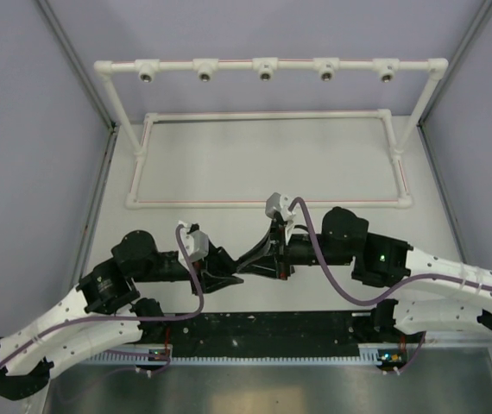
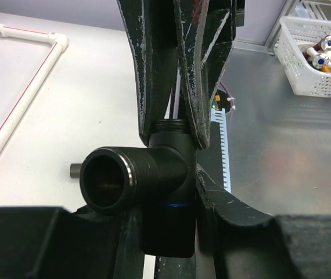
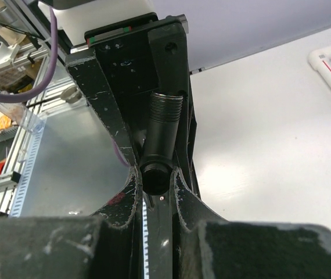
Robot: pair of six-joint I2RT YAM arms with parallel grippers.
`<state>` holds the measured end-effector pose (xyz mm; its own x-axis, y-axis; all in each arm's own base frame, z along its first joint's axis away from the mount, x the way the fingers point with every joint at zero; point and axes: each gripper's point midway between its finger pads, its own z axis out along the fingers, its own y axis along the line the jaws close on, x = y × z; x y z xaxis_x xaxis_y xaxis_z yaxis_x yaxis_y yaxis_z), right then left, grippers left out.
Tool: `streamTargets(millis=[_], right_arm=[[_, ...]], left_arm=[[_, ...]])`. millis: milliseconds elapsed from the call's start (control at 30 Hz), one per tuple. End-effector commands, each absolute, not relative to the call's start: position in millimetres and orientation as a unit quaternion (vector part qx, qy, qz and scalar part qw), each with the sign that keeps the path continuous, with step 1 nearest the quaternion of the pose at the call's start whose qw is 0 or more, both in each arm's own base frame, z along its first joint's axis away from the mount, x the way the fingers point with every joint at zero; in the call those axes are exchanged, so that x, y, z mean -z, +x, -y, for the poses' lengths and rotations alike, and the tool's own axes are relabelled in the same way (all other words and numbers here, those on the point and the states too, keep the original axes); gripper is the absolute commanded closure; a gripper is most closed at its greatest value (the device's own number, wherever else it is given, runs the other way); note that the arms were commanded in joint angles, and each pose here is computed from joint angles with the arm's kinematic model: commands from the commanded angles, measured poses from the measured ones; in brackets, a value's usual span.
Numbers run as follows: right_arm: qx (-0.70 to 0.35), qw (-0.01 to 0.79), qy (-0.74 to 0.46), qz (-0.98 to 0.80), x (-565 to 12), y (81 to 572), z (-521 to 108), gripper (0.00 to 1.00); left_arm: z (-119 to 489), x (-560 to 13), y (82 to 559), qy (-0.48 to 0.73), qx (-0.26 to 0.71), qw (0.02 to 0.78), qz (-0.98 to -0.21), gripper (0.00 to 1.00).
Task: Install the water faucets
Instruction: Adjust the water faucet.
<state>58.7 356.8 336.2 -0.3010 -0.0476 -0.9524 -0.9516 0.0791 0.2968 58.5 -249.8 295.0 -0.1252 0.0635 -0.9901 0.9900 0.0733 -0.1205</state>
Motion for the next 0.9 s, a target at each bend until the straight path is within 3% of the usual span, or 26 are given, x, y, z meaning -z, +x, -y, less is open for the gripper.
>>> streamTargets(millis=[0, 267, 667, 833, 867], right_arm=[[-0.555, 0.425, -0.409, -0.586, -366.2, 55.0, -362.1, 1.00], [-0.548, 0.416, -0.419, -0.593, -363.1, 55.4, -365.6, 1.00], [-0.541, 0.419, -0.433, -0.587, -370.9, 55.2, -367.7, 1.00], [-0.528, 0.451, -0.424, -0.581, -377.9, 63.9, -361.5, 0.54], [-0.527, 0.459, -0.418, -0.581, -379.9, 66.1, -358.8, 0.50]], left_arm=[[253.9, -302.4, 69.4, 0.474, 0.473, 0.485, -0.562, 0.78], [256.8, -296.7, 67.6, 0.487, 0.473, 0.471, -0.563, 1.00], [260.3, -288.4, 63.5, 0.495, 0.481, 0.450, -0.566, 1.00], [260.6, -289.3, 64.1, 0.489, 0.485, 0.457, -0.563, 1.00], [260.4, -290.5, 64.9, 0.484, 0.487, 0.463, -0.561, 1.00]])
